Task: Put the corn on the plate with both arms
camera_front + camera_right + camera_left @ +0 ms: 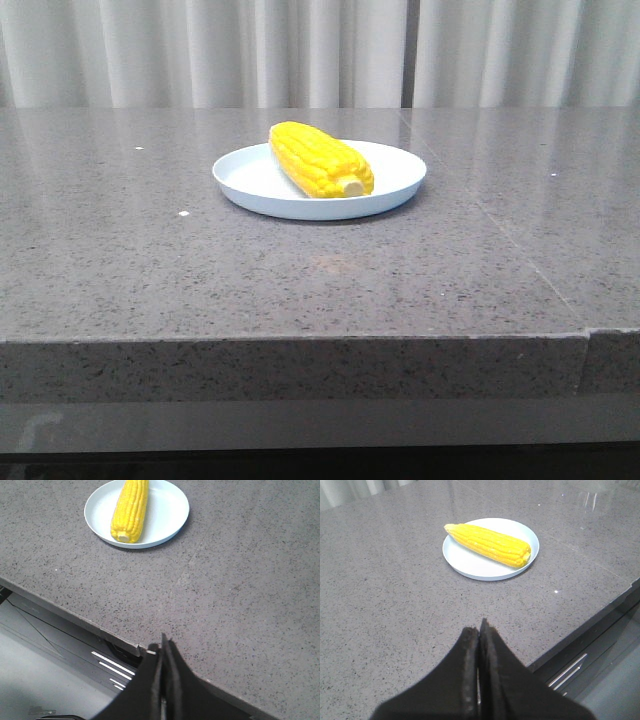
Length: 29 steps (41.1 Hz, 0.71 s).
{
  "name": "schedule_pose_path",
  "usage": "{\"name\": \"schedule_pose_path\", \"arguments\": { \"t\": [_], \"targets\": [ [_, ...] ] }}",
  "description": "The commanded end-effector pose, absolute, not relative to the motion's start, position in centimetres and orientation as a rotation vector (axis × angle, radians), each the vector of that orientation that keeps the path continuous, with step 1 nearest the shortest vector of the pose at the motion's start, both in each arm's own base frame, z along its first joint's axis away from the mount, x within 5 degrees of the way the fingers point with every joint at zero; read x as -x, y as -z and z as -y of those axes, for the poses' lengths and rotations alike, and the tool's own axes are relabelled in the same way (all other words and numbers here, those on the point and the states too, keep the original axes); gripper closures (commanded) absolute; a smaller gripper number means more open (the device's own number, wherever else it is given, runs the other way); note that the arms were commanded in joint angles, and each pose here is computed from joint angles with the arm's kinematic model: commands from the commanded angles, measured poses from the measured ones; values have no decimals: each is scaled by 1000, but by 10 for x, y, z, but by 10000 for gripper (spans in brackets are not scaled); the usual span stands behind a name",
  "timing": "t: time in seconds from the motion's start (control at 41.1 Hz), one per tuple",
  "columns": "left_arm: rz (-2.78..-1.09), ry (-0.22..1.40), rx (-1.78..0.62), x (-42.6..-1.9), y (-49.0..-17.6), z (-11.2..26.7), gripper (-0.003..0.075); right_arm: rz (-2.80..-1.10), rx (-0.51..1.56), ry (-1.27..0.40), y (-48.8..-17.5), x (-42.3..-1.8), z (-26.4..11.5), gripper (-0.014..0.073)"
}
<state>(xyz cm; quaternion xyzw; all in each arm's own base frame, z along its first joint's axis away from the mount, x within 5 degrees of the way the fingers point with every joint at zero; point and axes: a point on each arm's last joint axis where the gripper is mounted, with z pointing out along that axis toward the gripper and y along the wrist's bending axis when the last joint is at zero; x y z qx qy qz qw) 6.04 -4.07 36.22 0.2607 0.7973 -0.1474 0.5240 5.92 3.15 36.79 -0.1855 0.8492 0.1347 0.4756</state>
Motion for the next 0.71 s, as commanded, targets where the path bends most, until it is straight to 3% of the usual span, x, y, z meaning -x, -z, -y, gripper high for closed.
{"name": "schedule_pose_path", "arguments": {
  "t": [0.0, 0.244, 0.463, 0.682],
  "targets": [
    [-1810, 385, -577, -60, -373, 41, 740, -1994, 433, -331, -379, -62, -32, 662],
    [-1690, 281, -432, -54, -341, 26, 740, -1994, 433, -331, -379, -62, -32, 662],
    [-1522, 238, -204, -53, -283, 16, 741, -1994, 433, -331, -379, -62, -32, 662],
    [-1481, 204, -32, -53, -227, 8, 740, -1994, 433, -331, -379, -62, -32, 662]
  ]
}}
